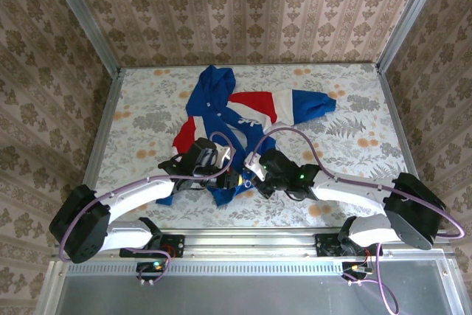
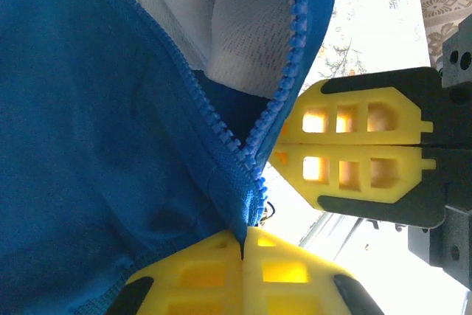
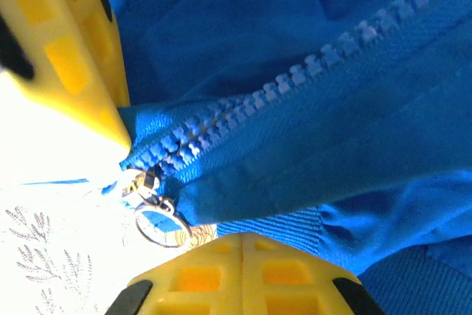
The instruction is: Zip up the jacket
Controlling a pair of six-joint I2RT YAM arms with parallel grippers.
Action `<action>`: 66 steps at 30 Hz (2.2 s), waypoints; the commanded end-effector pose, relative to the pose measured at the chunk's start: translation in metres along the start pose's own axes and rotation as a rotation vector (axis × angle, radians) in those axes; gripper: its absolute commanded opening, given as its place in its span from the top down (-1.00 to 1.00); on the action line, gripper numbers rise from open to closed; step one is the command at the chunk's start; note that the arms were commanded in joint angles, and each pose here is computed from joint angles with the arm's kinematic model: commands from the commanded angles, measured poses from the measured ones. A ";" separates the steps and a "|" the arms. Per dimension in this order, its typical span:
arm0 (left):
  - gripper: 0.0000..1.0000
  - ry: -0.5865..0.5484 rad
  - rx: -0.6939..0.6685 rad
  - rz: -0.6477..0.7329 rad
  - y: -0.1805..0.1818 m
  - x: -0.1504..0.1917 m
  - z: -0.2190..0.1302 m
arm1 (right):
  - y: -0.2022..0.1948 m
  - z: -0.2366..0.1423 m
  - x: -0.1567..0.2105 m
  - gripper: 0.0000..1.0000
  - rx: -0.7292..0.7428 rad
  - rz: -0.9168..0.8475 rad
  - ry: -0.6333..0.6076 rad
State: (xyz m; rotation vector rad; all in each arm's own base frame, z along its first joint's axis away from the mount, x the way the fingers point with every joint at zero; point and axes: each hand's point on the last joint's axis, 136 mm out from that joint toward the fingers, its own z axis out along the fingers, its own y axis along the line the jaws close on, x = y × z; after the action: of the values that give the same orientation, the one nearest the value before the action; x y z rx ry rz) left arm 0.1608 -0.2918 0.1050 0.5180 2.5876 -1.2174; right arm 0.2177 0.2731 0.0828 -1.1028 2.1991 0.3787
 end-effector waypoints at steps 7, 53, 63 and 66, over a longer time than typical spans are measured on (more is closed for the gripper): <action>1.00 0.018 0.012 -0.013 -0.002 0.003 -0.002 | -0.001 -0.015 -0.018 0.97 0.027 -0.060 -0.085; 1.00 0.023 0.032 -0.011 -0.008 0.001 -0.006 | 0.018 0.000 -0.009 0.94 0.010 -0.088 -0.138; 1.00 0.031 0.037 -0.010 -0.008 0.003 -0.006 | 0.023 0.001 -0.015 0.81 -0.017 -0.105 -0.152; 1.00 0.039 0.036 -0.012 -0.008 0.005 -0.005 | 0.025 0.002 -0.019 0.88 -0.024 -0.111 -0.153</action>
State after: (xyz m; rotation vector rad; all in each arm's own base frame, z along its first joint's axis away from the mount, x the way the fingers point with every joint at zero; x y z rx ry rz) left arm 0.1573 -0.2908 0.1066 0.5213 2.6075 -1.2440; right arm 0.2060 0.2907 0.0833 -1.1589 2.0380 0.4010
